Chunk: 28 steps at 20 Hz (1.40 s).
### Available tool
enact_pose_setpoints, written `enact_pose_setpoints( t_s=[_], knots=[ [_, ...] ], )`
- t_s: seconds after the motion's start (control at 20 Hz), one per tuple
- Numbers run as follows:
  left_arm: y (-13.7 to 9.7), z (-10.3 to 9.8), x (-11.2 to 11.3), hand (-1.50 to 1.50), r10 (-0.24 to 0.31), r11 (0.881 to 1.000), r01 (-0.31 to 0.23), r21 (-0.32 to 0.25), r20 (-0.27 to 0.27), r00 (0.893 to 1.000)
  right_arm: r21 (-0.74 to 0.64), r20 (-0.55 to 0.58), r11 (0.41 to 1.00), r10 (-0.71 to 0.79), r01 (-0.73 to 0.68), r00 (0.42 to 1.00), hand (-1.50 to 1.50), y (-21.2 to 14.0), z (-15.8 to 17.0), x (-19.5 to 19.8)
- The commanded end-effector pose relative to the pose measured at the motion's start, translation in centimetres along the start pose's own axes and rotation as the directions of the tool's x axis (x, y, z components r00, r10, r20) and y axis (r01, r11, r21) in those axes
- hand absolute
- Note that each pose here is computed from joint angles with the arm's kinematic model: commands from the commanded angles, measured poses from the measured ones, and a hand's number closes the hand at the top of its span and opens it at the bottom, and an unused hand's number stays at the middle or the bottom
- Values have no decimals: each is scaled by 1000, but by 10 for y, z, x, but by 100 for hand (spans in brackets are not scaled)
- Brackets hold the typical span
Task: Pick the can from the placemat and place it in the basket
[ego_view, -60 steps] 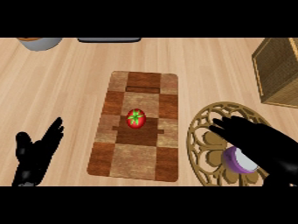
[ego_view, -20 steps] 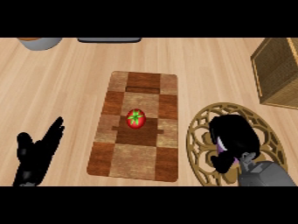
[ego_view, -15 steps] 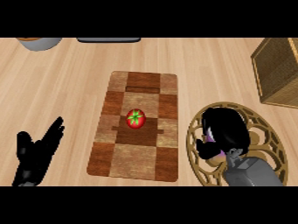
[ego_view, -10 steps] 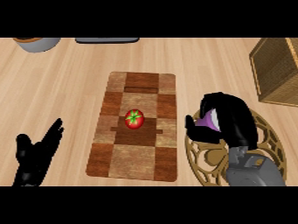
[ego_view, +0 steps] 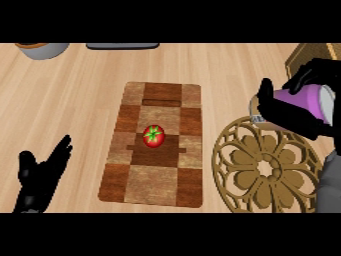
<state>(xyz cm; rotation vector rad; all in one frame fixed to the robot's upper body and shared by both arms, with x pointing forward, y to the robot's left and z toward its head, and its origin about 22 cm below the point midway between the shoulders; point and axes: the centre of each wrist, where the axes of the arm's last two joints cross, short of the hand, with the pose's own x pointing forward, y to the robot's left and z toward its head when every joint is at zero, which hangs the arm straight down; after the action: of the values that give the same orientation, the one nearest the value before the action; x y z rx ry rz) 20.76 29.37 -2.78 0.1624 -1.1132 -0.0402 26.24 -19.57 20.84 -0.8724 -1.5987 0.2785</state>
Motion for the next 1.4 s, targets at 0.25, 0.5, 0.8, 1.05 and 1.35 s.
enact_pose_setpoints(
  t_s=[0.25, 0.5, 0.8, 1.05, 1.35],
  knots=[
    [-12, -5, -13, 0, -6, 1000, 5, -15, -103, 995, -183, -75, 983, -34, 20, 997, 150, -92, -52, 32],
    [4, -13, -18, 0, 3, 1000, -3, -6, -92, 996, -207, -125, 978, -16, -10, 992, 150, -115, -96, 21],
    [1, 0, -23, 0, 6, 1000, -7, -4, -103, 995, -178, -167, 981, 44, -74, 985, 150, -129, -125, -19],
    [-2, 2, -18, 0, -14, 1000, 15, 10, -90, 996, -169, -180, 981, 68, -99, 981, 150, -121, -150, -22],
    [-5, -10, -22, 0, -3, 1000, 2, -16, -91, 996, -148, -191, 989, -16, -13, 981, 150, -113, -175, -81]
  ],
)
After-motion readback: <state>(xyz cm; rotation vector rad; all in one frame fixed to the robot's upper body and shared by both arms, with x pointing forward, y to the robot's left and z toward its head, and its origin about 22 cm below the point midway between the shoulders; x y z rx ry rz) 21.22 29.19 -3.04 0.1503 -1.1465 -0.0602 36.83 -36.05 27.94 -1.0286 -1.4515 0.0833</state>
